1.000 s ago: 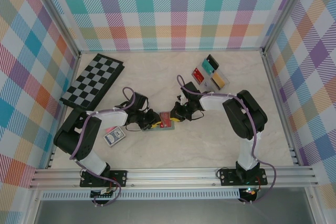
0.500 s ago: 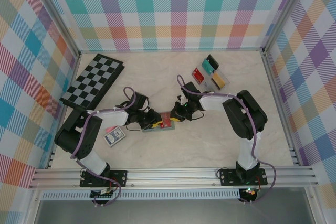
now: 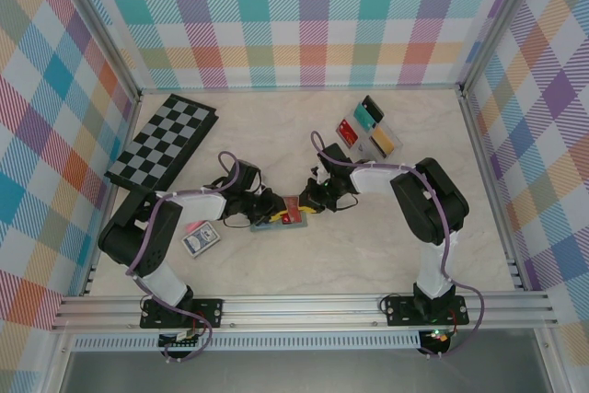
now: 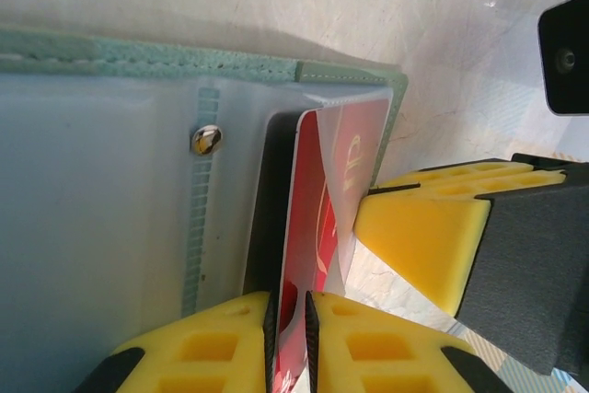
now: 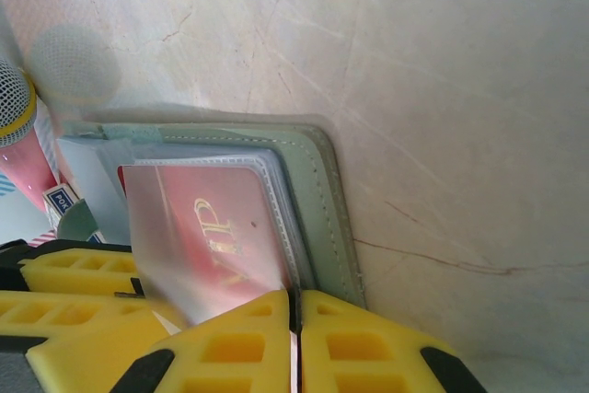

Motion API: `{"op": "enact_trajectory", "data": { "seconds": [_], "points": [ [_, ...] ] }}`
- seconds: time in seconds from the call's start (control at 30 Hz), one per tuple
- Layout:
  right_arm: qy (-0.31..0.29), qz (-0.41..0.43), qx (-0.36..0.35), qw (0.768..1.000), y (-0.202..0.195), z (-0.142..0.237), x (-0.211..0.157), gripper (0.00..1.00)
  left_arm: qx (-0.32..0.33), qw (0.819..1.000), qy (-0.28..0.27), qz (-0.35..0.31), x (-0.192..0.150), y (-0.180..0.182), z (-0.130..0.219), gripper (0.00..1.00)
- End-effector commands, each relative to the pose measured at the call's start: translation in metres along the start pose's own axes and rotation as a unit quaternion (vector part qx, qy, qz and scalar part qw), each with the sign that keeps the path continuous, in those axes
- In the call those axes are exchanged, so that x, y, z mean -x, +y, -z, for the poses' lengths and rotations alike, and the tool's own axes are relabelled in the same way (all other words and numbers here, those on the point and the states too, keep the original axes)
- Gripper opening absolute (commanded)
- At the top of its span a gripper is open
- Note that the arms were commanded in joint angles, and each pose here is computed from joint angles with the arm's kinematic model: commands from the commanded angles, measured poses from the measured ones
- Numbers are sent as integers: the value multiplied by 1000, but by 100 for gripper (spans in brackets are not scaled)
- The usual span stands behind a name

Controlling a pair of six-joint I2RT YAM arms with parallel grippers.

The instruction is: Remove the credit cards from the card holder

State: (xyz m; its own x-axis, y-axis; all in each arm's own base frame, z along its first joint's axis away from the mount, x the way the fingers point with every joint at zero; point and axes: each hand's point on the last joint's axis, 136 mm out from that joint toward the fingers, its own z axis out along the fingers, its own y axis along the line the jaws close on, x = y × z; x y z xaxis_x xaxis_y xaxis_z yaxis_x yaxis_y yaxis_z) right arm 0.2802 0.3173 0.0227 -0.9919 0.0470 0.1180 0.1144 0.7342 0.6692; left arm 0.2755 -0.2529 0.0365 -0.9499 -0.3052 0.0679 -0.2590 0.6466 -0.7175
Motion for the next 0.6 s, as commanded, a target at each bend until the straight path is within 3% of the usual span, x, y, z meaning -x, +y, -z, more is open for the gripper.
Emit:
{"op": "enact_trajectory", "data": {
  "seconds": [0.0,0.57],
  "points": [
    [29,-22,-25,999,-20,-11,-15,8,-20,1000,2,-15,2,-11,-4,18],
    [5,-20,-99,995,-45,-6,-9,7,24,999,1,-29,-3,14,10,3]
  ]
}}
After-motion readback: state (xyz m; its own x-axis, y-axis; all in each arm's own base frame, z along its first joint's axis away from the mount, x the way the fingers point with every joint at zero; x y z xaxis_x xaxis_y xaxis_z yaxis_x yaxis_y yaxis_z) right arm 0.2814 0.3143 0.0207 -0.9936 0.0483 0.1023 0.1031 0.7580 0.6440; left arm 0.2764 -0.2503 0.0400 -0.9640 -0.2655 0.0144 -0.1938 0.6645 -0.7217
